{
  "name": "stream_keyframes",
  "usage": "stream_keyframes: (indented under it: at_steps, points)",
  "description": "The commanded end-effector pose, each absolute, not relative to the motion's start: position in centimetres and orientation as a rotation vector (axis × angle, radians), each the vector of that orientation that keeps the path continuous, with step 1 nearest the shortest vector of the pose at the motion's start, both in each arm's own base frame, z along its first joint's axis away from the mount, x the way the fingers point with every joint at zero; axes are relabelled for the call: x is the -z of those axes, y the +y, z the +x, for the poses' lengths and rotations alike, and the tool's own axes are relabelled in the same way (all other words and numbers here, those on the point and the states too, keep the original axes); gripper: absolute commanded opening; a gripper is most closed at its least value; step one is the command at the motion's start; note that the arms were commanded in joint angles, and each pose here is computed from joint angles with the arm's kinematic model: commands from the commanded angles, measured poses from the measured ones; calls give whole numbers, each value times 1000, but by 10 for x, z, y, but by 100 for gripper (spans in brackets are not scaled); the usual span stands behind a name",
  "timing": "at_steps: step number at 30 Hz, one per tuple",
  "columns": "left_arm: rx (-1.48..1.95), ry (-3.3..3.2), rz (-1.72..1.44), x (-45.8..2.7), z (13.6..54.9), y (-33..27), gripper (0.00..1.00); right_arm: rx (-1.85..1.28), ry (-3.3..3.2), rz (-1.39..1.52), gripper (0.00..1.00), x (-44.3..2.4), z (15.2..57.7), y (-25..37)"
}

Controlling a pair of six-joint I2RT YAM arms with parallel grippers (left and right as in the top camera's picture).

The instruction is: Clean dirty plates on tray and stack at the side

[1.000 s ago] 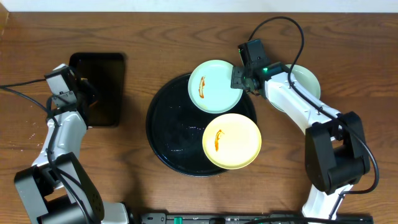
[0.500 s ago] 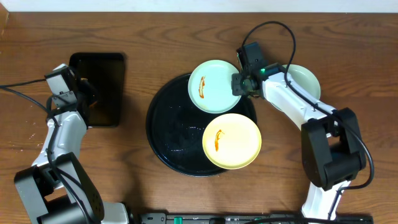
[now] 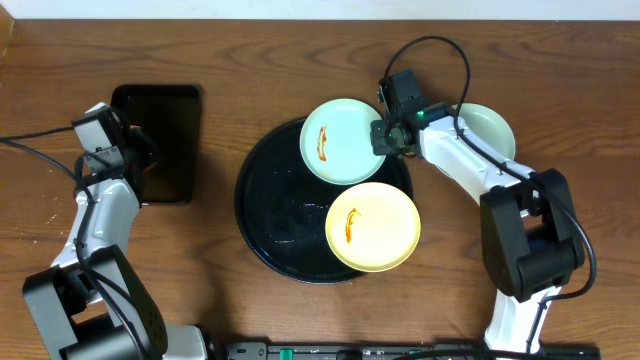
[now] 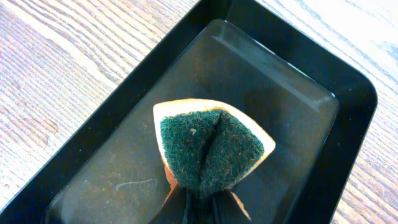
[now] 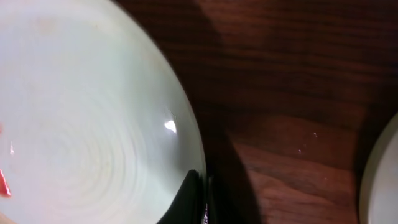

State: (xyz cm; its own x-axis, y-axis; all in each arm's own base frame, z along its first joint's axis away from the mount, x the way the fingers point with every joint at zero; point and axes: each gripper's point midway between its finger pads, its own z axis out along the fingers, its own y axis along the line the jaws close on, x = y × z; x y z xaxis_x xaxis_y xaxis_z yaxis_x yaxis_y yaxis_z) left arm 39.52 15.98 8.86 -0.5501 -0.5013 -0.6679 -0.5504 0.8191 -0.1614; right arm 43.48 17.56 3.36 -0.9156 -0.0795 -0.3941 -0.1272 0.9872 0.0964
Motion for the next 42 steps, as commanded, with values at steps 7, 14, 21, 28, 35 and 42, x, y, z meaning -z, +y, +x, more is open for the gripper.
stream_keyframes:
  at_steps: [7, 14, 21, 28, 35, 42]
  points:
    - [-106, 2241, -751, -96, 396, 164, 8, -449, 2757, -203, 1, -32, 422, 214]
    - [-77, 2203, -725, -105, 404, 162, 7, -490, 2774, -203, 1, -33, 407, 243]
    - [129, 2146, -599, -129, 421, 134, 7, -527, 2777, -223, 1, -34, 391, 273]
    - [413, 2145, -432, -143, 427, 83, 7, -462, 2771, -261, 1, -31, 381, 286]
    - [512, 2256, -386, -126, 416, 45, 8, -439, 2812, -223, 1, -21, 372, 288]
    - [300, 2280, -343, -122, 418, 57, 7, -404, 2850, -189, 1, -3, 371, 283]
